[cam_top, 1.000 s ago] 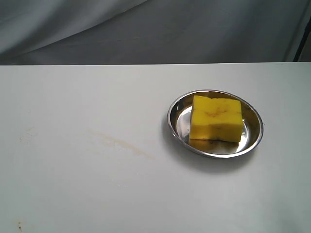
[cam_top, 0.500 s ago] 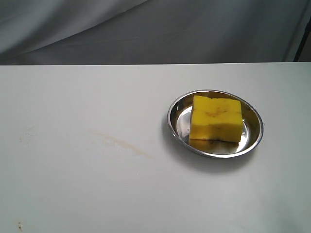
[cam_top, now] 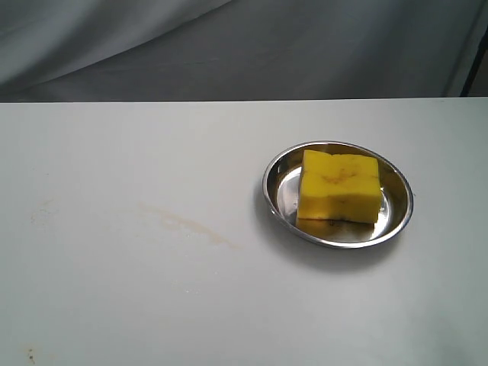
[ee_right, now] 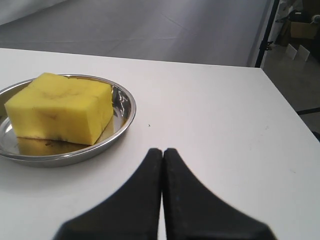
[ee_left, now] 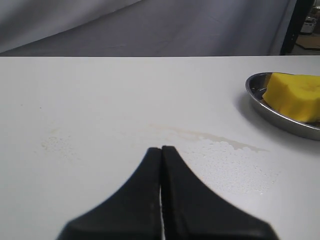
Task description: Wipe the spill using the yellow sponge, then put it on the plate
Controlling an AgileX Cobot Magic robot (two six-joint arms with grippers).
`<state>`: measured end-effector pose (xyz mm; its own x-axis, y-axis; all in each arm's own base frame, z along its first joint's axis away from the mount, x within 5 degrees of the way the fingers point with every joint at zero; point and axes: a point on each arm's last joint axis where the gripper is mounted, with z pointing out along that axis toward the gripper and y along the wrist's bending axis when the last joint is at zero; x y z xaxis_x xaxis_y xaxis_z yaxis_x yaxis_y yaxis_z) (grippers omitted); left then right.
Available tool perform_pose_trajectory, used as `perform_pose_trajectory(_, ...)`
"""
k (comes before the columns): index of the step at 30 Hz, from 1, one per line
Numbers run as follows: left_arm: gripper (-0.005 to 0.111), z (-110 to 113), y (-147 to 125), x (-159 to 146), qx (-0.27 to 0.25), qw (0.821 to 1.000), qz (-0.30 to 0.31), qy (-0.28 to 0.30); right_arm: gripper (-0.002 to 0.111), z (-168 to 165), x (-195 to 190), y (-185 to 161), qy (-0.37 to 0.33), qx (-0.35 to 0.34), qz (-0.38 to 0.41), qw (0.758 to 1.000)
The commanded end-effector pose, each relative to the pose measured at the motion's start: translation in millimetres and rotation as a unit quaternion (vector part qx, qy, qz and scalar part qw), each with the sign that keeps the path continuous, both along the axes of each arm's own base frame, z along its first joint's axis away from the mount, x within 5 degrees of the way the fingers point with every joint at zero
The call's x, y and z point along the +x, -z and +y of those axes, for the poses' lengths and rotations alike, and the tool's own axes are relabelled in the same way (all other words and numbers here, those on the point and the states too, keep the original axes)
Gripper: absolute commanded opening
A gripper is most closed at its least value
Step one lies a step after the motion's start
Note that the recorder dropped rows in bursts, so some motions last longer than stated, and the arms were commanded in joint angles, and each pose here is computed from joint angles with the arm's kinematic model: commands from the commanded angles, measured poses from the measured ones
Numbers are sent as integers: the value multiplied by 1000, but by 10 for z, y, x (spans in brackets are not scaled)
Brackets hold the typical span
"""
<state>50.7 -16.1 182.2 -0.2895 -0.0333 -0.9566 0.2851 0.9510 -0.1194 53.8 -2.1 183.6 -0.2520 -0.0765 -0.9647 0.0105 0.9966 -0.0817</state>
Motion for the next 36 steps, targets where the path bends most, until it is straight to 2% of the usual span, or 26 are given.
perform_pose_trajectory(1,0,-4,-4,3,-11,1000,-5,-1,0,-1,-1,7,0,-1,-2,1000)
perform_pose_trajectory(10,0,-5,4,1,-16,1000,1,-2,0,-1,-1,7,0,-1,-2,1000)
perform_pose_trajectory(26,0,-1,14,-1,32,999,-9,10,0,-1,-1,7,0,-1,-2,1000)
perform_pose_trajectory(36,0,76,14,18,32,997,-7,-65,0,-1,-1,7,0,-1,-2,1000)
